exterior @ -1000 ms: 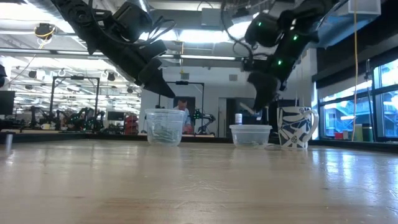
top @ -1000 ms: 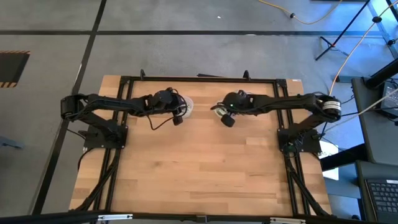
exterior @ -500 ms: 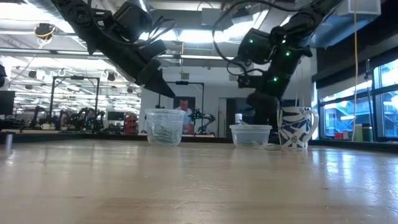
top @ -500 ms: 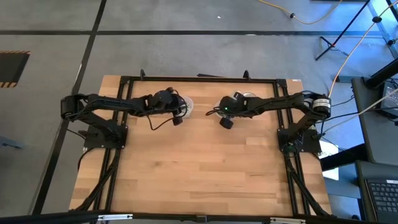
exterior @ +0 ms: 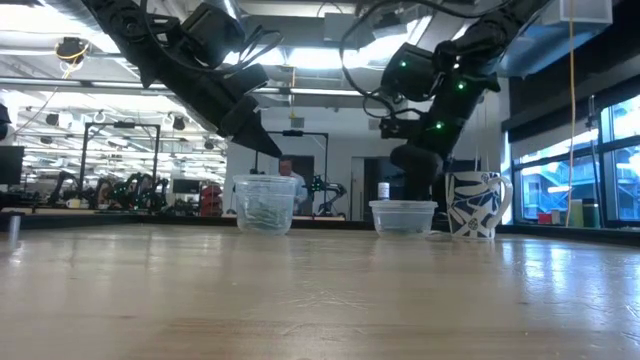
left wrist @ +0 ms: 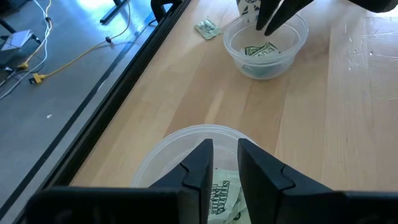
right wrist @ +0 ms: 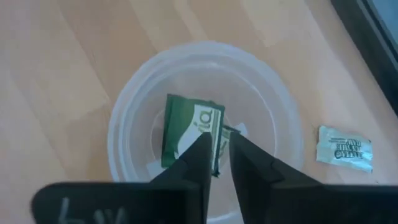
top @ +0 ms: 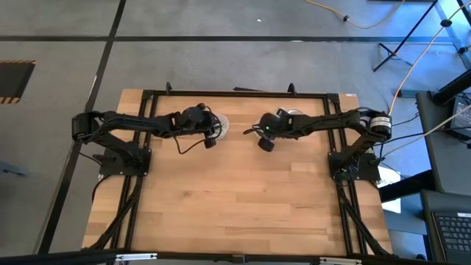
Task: Pick and place Stevia / Truvia into bins
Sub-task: Put the white stevia packet into the large transparent container, then return to Home Position
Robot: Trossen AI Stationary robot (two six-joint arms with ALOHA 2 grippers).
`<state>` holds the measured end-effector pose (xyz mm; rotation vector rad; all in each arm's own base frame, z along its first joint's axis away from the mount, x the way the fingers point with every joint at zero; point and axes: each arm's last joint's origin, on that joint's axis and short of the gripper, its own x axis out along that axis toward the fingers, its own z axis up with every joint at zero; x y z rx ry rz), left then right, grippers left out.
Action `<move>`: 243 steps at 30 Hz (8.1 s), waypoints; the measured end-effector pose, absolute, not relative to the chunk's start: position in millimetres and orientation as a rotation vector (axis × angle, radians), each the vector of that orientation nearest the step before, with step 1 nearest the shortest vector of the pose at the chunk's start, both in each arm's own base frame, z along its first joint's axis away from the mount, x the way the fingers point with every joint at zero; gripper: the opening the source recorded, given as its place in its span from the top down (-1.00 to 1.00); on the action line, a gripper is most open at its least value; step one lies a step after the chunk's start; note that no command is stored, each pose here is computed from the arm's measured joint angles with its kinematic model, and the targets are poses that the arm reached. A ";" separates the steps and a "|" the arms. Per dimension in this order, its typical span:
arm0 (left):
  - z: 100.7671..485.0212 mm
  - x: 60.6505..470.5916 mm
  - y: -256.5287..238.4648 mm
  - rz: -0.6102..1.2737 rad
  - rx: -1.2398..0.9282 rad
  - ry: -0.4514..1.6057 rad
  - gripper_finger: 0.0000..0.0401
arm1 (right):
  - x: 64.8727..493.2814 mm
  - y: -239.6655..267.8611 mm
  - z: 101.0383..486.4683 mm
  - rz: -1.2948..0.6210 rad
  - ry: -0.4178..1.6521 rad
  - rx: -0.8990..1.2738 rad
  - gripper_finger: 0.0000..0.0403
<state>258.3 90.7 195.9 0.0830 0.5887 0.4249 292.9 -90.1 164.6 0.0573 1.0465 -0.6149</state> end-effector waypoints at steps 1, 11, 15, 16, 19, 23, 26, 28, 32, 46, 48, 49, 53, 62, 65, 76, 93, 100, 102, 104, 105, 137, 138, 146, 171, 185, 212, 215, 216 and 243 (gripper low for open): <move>195.9 258.3 90.7 0.425 0.083 0.589 0.65 | 293.5 -90.3 165.6 -0.619 1.038 0.064 0.68; 195.9 258.3 90.7 0.424 0.081 0.589 0.65 | 298.6 -103.1 251.4 -0.722 1.083 0.196 0.35; 195.8 258.6 90.1 0.402 0.075 0.586 0.64 | 293.1 -123.8 296.7 -0.793 1.057 0.252 0.24; 195.8 258.7 89.9 0.397 0.074 0.586 0.64 | 290.3 -130.1 307.2 -0.812 1.046 0.263 0.22; 195.5 258.9 89.2 0.370 0.066 0.585 0.65 | 277.7 -150.9 332.6 -0.853 1.034 0.291 0.21; 195.5 259.1 88.6 0.348 0.060 0.583 0.64 | 259.6 -179.3 347.9 -0.811 1.021 0.346 0.20; 195.4 259.0 88.5 0.348 0.060 0.584 0.64 | 245.2 -200.2 347.9 -0.784 1.014 0.397 0.20; 195.1 258.9 88.5 0.348 0.059 0.587 0.65 | 236.6 -213.6 344.3 -0.783 1.033 0.408 0.20; 195.1 258.9 88.5 0.355 0.039 0.583 0.66 | 226.8 -240.4 327.9 -0.757 1.082 0.449 0.20; 195.1 258.9 88.3 0.363 -0.008 0.575 0.66 | 249.1 -294.2 222.0 -0.663 1.353 0.575 0.21; 195.1 259.1 87.8 0.343 -0.014 0.573 0.66 | 250.7 -296.0 211.3 -0.653 1.388 0.591 0.24; 195.0 259.2 87.6 0.336 -0.016 0.573 0.66 | 251.2 -296.6 207.5 -0.650 1.400 0.597 0.26; 195.1 259.4 87.1 0.319 -0.020 0.571 0.65 | 251.8 -297.3 203.1 -0.649 1.412 0.606 0.34; 195.0 259.3 87.2 0.318 -0.012 0.573 0.65 | 253.1 -298.9 202.6 -0.653 1.397 0.595 0.40; 195.0 259.3 87.2 0.314 0.002 0.575 0.64 | 254.0 -299.9 202.7 -0.656 1.385 0.589 0.40; 195.0 259.3 87.2 0.315 0.006 0.576 0.66 | 254.8 -301.9 203.0 -0.665 1.384 0.541 0.40; 195.1 259.3 87.2 0.315 0.006 0.575 0.64 | 249.2 -295.7 169.5 -0.687 1.388 0.560 0.40; 195.1 259.3 87.2 0.315 0.006 0.575 0.64 | 245.5 -291.5 154.6 -0.684 1.392 0.559 0.40; 195.1 259.3 87.2 0.315 0.006 0.575 0.64 | 245.5 -291.3 150.9 -0.693 1.377 0.558 0.40; 195.1 259.4 87.2 0.315 0.006 0.575 0.64 | 244.8 -290.7 146.0 -0.696 1.367 0.554 0.42; 195.2 259.4 87.2 0.315 0.006 0.575 0.64 | 244.1 -289.8 143.7 -0.695 1.368 0.554 0.44; 195.1 259.4 87.3 0.315 0.007 0.575 0.64 | 252.3 -288.8 182.4 -0.737 1.323 0.428 0.99; 195.1 259.4 87.3 0.315 0.007 0.575 0.64 | 252.6 -288.1 188.3 -0.738 1.319 0.424 0.99; 200.5 257.0 86.6 0.312 0.028 0.560 0.64 | 284.6 -254.1 243.3 -0.678 1.148 0.280 0.99; 274.7 195.1 71.6 0.351 0.061 0.342 0.64 | 435.8 -155.3 205.9 -0.342 0.641 -0.192 0.99; 272.4 194.4 71.3 0.351 0.058 0.368 0.64 | 444.1 -148.5 181.8 -0.298 0.691 -0.243 0.99; 272.5 194.0 72.4 0.391 0.016 0.360 0.64 | 444.7 -125.9 179.8 -0.213 0.764 -0.287 0.47; 276.1 191.0 71.3 0.392 0.026 0.342 0.64 | 437.4 -121.1 200.1 -0.236 0.759 -0.256 0.37; 277.9 189.1 70.5 0.388 0.026 0.333 0.64 | 433.4 -118.7 210.1 -0.236 0.757 -0.249 0.35; 236.3 96.8 38.2 0.408 -0.056 -0.081 0.64 | 203.6 -53.5 273.6 -0.322 0.235 -0.014 0.34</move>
